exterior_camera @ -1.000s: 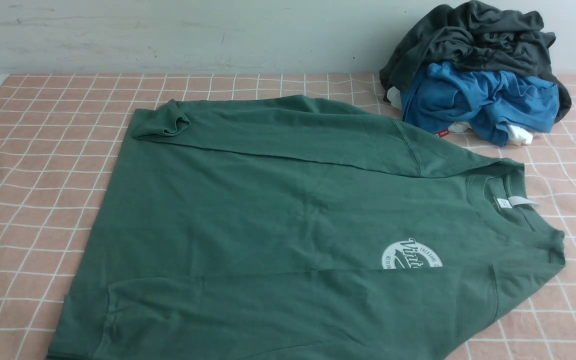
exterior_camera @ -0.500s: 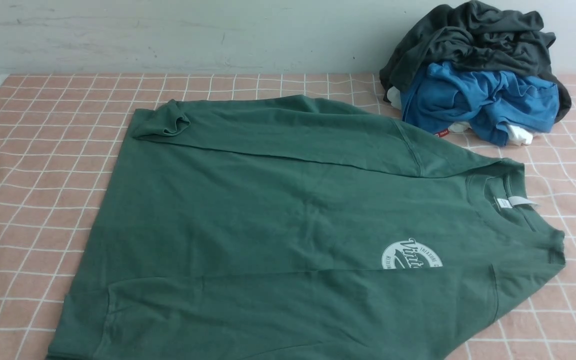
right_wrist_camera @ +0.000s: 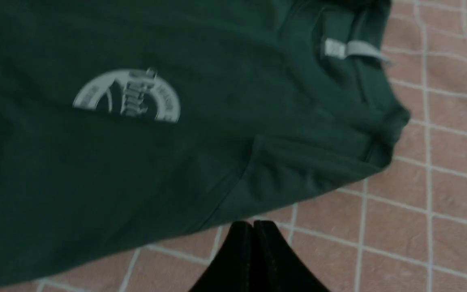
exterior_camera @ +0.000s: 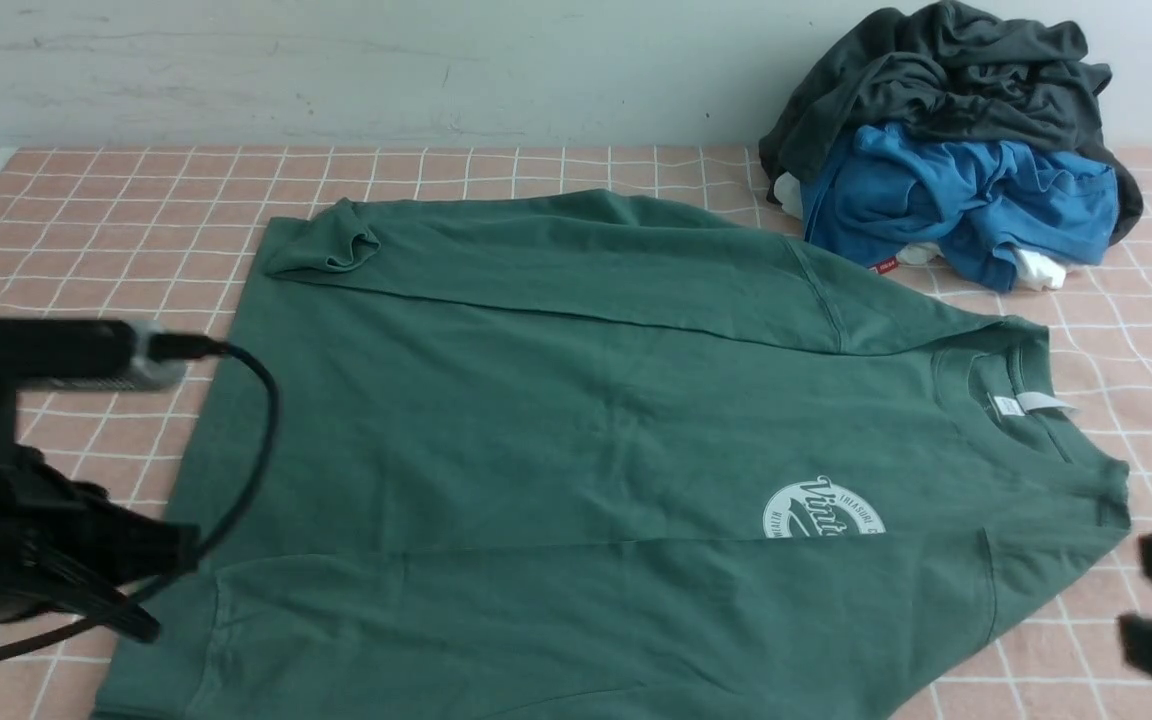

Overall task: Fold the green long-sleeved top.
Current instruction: Use the left arm to clamp the cuff closest to it

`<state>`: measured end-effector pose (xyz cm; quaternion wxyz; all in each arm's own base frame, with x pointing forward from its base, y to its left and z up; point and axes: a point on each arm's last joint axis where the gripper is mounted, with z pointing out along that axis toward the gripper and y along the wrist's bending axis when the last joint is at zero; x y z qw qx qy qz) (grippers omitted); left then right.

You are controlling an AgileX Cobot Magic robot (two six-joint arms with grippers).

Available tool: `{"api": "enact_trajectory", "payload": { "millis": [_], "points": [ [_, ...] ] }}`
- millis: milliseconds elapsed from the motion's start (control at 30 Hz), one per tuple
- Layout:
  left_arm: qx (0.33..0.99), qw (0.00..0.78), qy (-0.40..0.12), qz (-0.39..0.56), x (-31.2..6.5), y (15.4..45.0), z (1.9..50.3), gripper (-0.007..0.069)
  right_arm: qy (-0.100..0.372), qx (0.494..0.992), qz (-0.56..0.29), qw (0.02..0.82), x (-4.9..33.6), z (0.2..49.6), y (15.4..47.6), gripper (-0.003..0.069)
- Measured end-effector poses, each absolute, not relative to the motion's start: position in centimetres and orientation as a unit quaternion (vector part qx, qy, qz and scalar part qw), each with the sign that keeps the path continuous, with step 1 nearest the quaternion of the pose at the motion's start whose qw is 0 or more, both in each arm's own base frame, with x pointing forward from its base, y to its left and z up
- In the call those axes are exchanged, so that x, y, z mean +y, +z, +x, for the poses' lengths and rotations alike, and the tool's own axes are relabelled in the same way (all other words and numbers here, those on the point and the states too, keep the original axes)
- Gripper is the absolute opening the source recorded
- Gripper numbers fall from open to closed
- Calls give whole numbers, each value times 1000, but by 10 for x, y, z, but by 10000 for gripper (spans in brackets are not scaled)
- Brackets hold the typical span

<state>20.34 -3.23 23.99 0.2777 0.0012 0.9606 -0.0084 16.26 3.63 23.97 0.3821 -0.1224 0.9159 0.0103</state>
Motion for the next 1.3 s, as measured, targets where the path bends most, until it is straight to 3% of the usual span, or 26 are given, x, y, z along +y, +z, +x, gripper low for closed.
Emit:
{"api": "enact_trajectory", "payload": {
  "millis": [100,233,367,467,667,800,1033,1167,1300],
  "points": [
    [975,224,-9,3,-39,225,221,150,20,917,-195,346,55,169,226,-10],
    [983,185,-3,5,-43,209,243,307,40,914,-224,335,74,179,222,-10],
    [987,157,6,10,-47,190,264,379,56,920,-217,323,83,188,227,-10],
    [989,146,13,16,-48,179,274,356,59,921,-214,322,84,190,230,-10],
    [987,160,18,28,-51,162,290,118,64,923,-208,316,84,190,229,-10],
    [986,165,16,28,-51,159,293,15,64,924,-208,315,84,189,229,-10],
    [985,169,19,24,-52,174,298,-3,64,924,-208,315,84,189,229,-10],
    [985,167,29,29,-51,199,303,-3,64,924,-208,315,84,189,229,-10],
    [989,135,39,40,-50,198,301,56,64,924,-208,315,84,189,229,-10]
  ]
}}
